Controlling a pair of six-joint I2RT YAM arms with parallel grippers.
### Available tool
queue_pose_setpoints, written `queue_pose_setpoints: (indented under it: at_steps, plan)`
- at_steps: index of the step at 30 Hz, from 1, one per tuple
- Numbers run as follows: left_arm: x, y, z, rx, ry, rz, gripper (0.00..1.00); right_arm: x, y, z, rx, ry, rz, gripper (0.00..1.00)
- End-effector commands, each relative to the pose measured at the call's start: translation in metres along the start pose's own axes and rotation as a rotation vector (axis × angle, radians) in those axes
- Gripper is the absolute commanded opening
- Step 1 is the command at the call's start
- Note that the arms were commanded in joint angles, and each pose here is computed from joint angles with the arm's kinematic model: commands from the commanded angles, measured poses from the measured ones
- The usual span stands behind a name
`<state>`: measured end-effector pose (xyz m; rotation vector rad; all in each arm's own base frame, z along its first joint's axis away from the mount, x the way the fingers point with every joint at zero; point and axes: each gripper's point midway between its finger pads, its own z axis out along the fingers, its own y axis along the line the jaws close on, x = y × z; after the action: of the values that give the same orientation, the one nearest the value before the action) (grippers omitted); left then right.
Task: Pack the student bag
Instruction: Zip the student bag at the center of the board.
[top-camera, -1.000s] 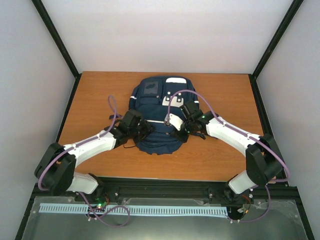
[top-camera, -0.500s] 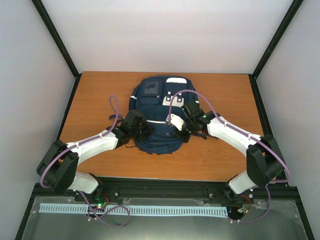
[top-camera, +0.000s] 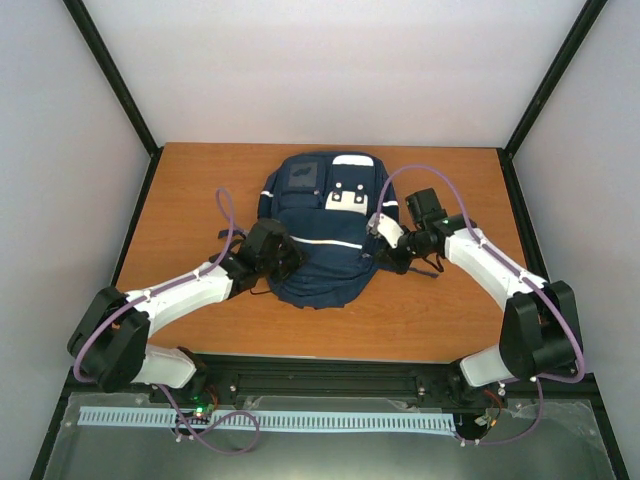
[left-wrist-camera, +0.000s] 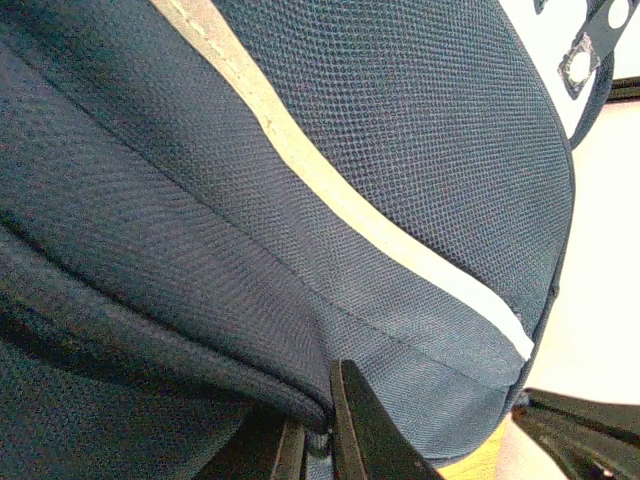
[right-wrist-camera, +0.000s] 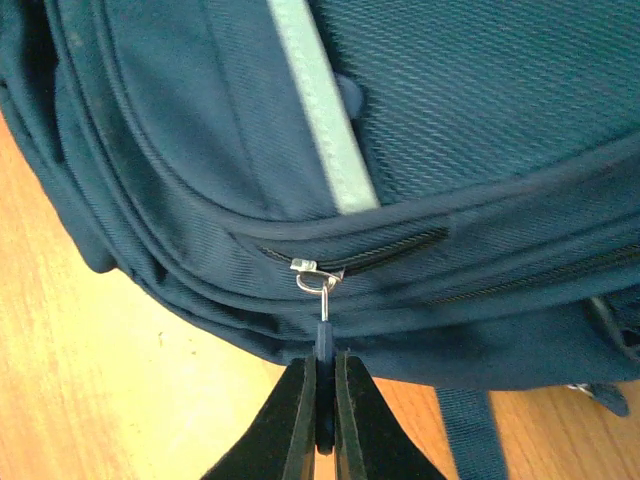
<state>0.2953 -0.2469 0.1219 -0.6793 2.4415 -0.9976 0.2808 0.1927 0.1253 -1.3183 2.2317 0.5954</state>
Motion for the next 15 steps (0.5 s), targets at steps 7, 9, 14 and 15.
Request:
queue_pose_setpoints:
  at_steps: [7,9,14,15]
  plan:
    - [-0.004,-0.001,-0.004,-0.006,-0.017,0.083,0.03,0.0,-0.061,-0.019,0.138,-0.047,0.04,0.03]
    - [-0.002,-0.001,-0.002,-0.007,-0.005,0.088,0.03,-0.005,-0.069,-0.017,0.146,-0.059,0.055,0.03]
    - [0.002,-0.005,0.003,0.002,0.025,0.11,0.05,-0.014,-0.088,-0.015,0.188,-0.087,0.067,0.03]
    - [0.002,-0.006,0.003,0.002,0.029,0.12,0.07,-0.014,-0.09,-0.015,0.193,-0.089,0.069,0.03]
